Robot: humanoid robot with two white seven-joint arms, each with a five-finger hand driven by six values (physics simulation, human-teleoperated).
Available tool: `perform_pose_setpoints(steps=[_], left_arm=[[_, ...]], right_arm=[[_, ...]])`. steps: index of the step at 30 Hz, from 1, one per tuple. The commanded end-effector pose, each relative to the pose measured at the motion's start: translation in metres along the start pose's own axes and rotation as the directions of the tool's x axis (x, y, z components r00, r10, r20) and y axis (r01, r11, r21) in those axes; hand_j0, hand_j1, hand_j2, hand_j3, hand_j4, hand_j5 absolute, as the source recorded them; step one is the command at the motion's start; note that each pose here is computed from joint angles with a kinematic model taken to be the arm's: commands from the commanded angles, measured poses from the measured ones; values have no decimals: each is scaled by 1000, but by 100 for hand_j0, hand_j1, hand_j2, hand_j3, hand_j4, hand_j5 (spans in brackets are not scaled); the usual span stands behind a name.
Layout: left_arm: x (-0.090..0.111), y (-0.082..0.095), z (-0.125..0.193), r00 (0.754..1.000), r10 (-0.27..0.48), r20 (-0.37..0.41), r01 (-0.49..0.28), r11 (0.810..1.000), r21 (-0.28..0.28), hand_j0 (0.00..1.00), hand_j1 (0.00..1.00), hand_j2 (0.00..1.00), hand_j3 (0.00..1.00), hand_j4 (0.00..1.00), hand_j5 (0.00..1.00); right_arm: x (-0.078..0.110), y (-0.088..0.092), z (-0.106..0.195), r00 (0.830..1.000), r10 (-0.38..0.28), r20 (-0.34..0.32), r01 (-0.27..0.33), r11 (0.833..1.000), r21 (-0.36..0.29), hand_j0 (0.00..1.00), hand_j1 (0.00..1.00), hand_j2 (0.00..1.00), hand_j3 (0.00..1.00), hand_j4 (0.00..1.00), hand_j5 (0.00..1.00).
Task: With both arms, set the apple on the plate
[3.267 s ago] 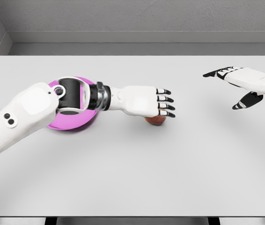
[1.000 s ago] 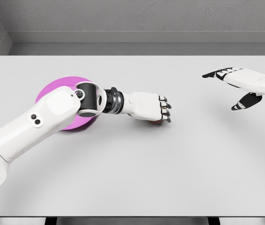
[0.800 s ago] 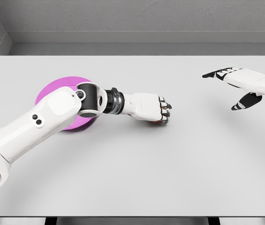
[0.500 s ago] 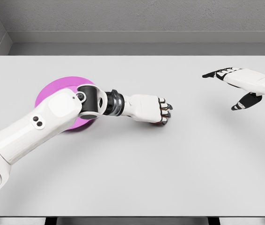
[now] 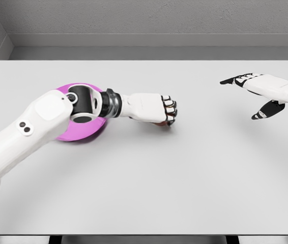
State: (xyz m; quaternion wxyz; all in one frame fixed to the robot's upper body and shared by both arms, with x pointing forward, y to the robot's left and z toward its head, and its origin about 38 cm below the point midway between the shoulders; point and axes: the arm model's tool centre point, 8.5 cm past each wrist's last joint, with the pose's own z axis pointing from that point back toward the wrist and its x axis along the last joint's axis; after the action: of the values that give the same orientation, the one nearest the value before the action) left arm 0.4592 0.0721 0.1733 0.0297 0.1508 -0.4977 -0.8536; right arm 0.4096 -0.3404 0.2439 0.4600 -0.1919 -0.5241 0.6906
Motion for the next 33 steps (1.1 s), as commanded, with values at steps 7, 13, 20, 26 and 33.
perform_pose_setpoints(steps=[7,13,20,26,33], left_arm=[[-43,-1,75,988,75,-137,-66,995,70,19,19,19,19,19,19],[-36,-9,133,986,47,-160,-40,998,44,19,19,19,19,19,19],[-38,-27,175,977,52,-206,-56,998,-16,20,20,20,20,20,20],[-39,-44,187,971,23,-237,-46,994,-94,21,21,21,21,21,21],[-33,-60,183,972,-15,-235,-22,988,-155,23,23,23,23,23,23]], right_arm=[[-1,0,0,1000,-2,-1,2,1000,0,100,100,100,100,100,100],[-1,0,0,1000,-2,-1,2,1000,0,100,100,100,100,100,100],[0,0,0,1000,-2,1,2,1000,-1,100,100,100,100,100,100],[0,0,0,1000,-3,0,3,1000,1,100,100,100,100,100,100],[0,0,0,1000,-3,0,3,1000,-1,100,100,100,100,100,100]])
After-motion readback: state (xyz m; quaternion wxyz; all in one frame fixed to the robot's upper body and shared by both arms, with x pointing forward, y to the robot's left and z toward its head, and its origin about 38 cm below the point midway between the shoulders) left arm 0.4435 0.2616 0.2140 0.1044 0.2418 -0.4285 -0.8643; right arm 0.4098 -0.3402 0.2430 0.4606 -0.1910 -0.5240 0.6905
